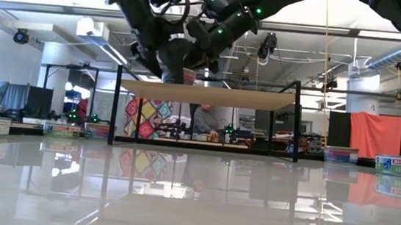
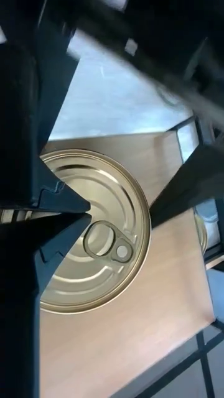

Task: Stack canned seafood by type on shelf
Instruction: Put the blue-pink tuna can on the shelf

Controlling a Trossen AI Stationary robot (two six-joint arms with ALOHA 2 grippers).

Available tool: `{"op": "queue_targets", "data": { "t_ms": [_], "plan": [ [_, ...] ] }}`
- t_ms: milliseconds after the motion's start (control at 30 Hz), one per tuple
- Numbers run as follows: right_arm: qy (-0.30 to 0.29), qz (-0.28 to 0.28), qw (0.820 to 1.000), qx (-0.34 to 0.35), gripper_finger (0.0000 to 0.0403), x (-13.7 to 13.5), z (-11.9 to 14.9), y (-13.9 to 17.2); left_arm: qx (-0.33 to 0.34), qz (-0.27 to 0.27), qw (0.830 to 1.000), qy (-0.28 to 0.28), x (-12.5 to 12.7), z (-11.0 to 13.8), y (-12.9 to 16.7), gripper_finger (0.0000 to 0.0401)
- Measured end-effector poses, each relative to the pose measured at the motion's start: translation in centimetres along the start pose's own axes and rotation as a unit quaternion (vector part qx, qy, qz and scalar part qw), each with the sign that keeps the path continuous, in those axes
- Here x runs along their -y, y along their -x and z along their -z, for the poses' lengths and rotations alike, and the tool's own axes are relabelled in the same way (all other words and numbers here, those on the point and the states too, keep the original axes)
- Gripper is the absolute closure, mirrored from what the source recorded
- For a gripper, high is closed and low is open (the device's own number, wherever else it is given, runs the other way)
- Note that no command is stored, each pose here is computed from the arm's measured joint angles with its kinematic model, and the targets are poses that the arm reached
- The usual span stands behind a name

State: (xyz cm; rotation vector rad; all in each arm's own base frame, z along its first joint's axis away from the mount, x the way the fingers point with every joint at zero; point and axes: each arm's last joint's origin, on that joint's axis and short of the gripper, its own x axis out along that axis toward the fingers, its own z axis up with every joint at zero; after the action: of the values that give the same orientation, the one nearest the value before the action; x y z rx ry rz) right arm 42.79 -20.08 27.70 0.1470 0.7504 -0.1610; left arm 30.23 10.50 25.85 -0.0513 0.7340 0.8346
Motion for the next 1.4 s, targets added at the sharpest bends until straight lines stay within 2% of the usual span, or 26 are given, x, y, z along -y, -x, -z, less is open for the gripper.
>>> {"op": "queue_targets", "data": {
  "t_ms": [267,433,533,667,800,933,1000,1133,1400],
  "plan": [
    [0.014,0.002,1.000,0.003,0.0390,0.1,0.0,-0.1,-0.048,-0.002,0.998,-0.029,-0.7,-1.2,1.6,0.0001],
    [0.038,0.010,0.999,0.030,0.0390,0.0,-0.7,0.6,-0.057,0.005,0.997,-0.042,-0.6,-1.3,3.1,0.0001],
    [0.051,0.018,0.997,0.051,0.0390,-0.2,-1.4,2.2,-0.036,0.022,0.998,-0.045,-0.3,-1.0,5.0,0.0001],
    [0.069,0.022,0.994,0.087,0.0390,-1.0,-2.8,6.4,0.016,0.033,0.999,-0.039,0.0,-0.1,8.6,0.0001],
    [0.062,0.008,0.997,0.053,0.0390,-1.9,-2.3,8.6,0.074,0.073,0.994,-0.042,0.4,1.9,11.9,0.0001],
    [0.053,-0.017,0.998,-0.018,0.0390,-3.0,-0.9,8.3,0.114,0.129,0.982,-0.074,1.0,4.7,13.9,0.0001],
    [0.052,-0.023,0.998,-0.032,0.0390,-3.3,-0.5,7.8,0.133,0.153,0.976,-0.079,1.3,5.8,14.6,0.0001],
    [0.051,-0.032,0.997,-0.058,0.0390,-3.6,0.9,5.1,0.158,0.186,0.967,-0.076,1.8,7.6,15.0,0.0001],
    [0.033,-0.004,0.999,-0.018,0.0390,-2.9,1.3,1.8,0.147,0.202,0.967,-0.055,1.7,8.8,15.2,0.0001]
  ]
}}
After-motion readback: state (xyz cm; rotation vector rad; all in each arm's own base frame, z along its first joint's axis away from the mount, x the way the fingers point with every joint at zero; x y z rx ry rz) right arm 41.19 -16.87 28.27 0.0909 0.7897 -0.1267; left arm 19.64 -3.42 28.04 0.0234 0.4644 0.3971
